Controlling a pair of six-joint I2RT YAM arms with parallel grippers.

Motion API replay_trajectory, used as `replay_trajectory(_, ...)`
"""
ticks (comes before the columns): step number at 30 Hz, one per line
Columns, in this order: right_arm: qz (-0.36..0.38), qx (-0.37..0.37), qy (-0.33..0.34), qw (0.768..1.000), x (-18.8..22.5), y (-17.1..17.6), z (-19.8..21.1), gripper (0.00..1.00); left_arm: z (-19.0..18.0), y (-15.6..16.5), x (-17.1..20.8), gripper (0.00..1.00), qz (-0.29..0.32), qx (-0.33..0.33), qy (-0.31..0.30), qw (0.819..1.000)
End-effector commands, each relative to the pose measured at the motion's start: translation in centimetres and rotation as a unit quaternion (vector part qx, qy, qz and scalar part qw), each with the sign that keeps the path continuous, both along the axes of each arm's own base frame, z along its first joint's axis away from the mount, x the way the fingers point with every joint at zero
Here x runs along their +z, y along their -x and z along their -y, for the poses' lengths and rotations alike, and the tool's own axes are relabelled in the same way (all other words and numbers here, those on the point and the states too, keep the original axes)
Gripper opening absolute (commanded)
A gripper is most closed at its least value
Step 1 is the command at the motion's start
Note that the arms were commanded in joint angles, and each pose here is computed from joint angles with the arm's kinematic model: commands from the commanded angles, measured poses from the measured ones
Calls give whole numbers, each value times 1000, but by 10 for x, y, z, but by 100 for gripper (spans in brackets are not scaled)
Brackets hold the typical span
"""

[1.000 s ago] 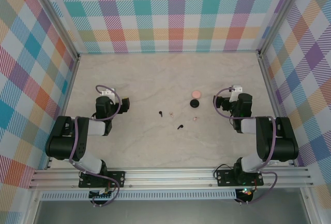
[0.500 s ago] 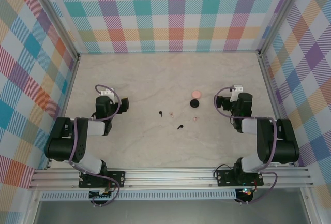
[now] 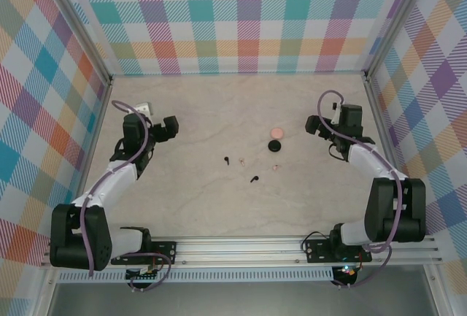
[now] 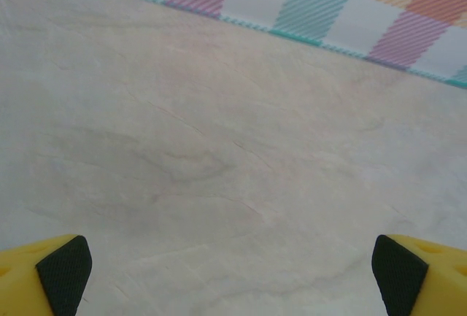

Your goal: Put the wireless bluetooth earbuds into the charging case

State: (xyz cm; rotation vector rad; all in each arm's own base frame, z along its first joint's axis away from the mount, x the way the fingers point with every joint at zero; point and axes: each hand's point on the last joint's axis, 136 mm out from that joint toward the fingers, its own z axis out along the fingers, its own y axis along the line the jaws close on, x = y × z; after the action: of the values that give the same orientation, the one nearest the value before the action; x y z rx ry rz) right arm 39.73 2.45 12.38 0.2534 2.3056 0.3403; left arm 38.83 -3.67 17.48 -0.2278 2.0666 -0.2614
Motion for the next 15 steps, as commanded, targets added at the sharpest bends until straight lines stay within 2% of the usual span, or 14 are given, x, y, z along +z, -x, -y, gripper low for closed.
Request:
replay_trajectory(1, -89, 61, -97, 989, -15, 20, -39, 100, 36, 24, -10, 100, -83, -54, 70, 993)
replay_trajectory(4, -108, 95, -131, 981, -16, 18, -59, 100, 61, 33, -9, 100, -115, -98, 90, 984)
replay_trajectory(8, -132, 124, -139, 974, -23, 10, -80, 97, 81, 43, -11, 100, -139, -128, 104, 976)
replay_trajectory(15, -175, 143, -154, 962, -43, -10, -102, 70, 95, 53, -18, 100, -156, -146, 109, 971)
